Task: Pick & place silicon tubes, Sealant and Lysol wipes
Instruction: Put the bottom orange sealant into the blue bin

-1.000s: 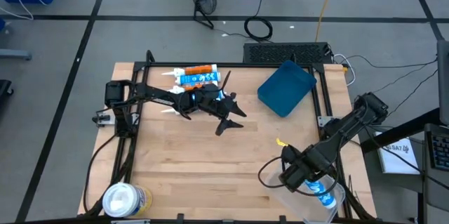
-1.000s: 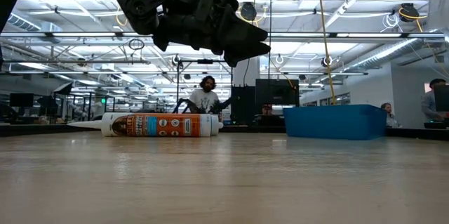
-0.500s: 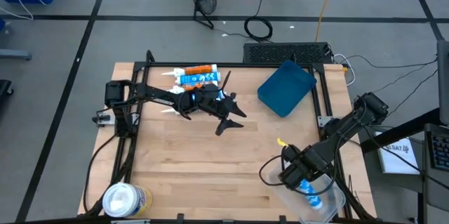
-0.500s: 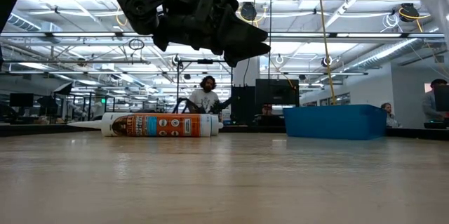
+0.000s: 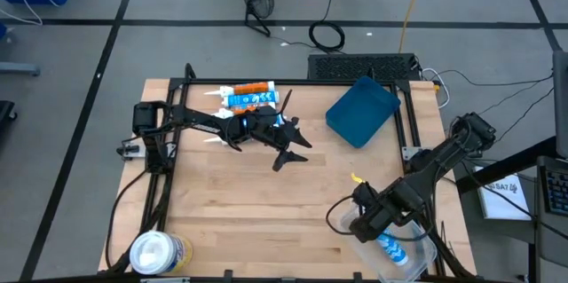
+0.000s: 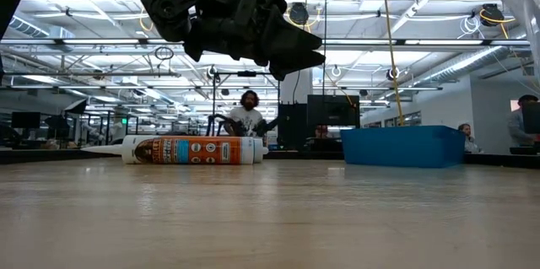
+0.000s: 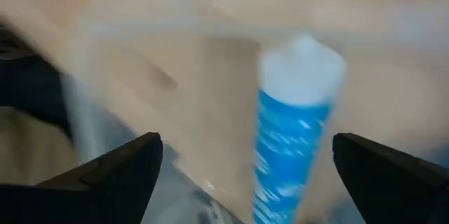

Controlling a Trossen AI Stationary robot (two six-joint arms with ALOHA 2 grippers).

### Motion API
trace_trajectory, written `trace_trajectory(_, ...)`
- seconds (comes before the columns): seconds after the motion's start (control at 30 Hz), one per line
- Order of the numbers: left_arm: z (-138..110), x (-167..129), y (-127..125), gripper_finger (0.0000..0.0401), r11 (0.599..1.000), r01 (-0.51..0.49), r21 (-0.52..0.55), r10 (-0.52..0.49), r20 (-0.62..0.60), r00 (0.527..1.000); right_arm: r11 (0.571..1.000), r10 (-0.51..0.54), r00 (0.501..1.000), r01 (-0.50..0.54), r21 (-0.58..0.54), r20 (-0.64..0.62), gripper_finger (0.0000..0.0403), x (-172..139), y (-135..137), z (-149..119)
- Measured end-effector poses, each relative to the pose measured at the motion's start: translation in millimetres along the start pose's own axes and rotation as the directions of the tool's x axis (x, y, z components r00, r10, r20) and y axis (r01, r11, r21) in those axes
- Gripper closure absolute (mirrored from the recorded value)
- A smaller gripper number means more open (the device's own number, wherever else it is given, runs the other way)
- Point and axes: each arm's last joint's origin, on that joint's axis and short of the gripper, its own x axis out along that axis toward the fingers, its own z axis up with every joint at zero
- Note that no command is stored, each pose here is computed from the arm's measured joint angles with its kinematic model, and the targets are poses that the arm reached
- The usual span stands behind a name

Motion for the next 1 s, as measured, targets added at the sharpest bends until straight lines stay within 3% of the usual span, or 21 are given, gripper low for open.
trace_trajectory(0.13,0,0,0,0.0177,1.000,0.000,0.000,0.000,0.000,1.000,0.984,0.117,0.981,-0.093,-0.153,0.156,0.0012,-15,0,4)
trace_trajectory(0.23,0,0,0,0.0181,1.000,0.000,0.000,0.000,0.000,1.000,0.942,0.185,0.912,-0.058,-0.331,0.366,0.0012,-28,0,10)
trace_trajectory(0.3,0,0,0,0.0182,1.000,0.000,-0.018,0.000,0.000,1.000,0.911,0.190,0.824,0.055,-0.409,0.534,0.0012,-35,-2,15)
trace_trajectory(0.4,0,1,-1,0.0179,0.998,0.003,-0.063,-0.003,0.005,1.000,0.864,0.160,0.662,0.264,-0.428,0.732,0.0012,-42,-2,21)
trace_trajectory(0.57,-1,0,0,0.0169,0.996,0.002,-0.088,-0.002,-0.007,1.000,0.800,0.109,0.402,0.508,-0.321,0.909,0.0012,-32,2,34)
trace_trajectory(0.63,-3,0,0,0.0166,0.997,-0.001,-0.081,-0.001,-0.029,1.000,0.760,0.091,0.330,0.586,-0.280,0.939,0.0012,-17,2,40)
trace_trajectory(0.7,-5,-1,1,0.0165,0.998,-0.003,-0.070,0.000,-0.045,0.999,0.745,0.090,0.302,0.612,-0.265,0.949,0.0012,-2,2,50)
trace_trajectory(0.8,-4,-8,1,0.0166,0.995,-0.039,-0.096,0.028,-0.105,0.994,0.745,0.135,0.316,0.592,-0.306,0.939,0.0012,22,-3,67)
trace_trajectory(0.87,-2,-16,1,0.0170,0.989,-0.124,-0.078,0.109,-0.180,0.978,0.745,0.185,0.331,0.566,-0.352,0.925,0.0012,35,-8,76)
trace_trajectory(0.93,0,-30,-1,0.0175,0.968,-0.247,-0.036,0.225,-0.305,0.926,0.744,0.239,0.344,0.536,-0.399,0.908,0.0012,45,-13,82)
trace_trajectory(1.0,3,-46,-5,0.0181,0.930,-0.363,0.051,0.350,-0.420,0.838,0.742,0.288,0.354,0.504,-0.441,0.890,0.0012,49,-19,87)
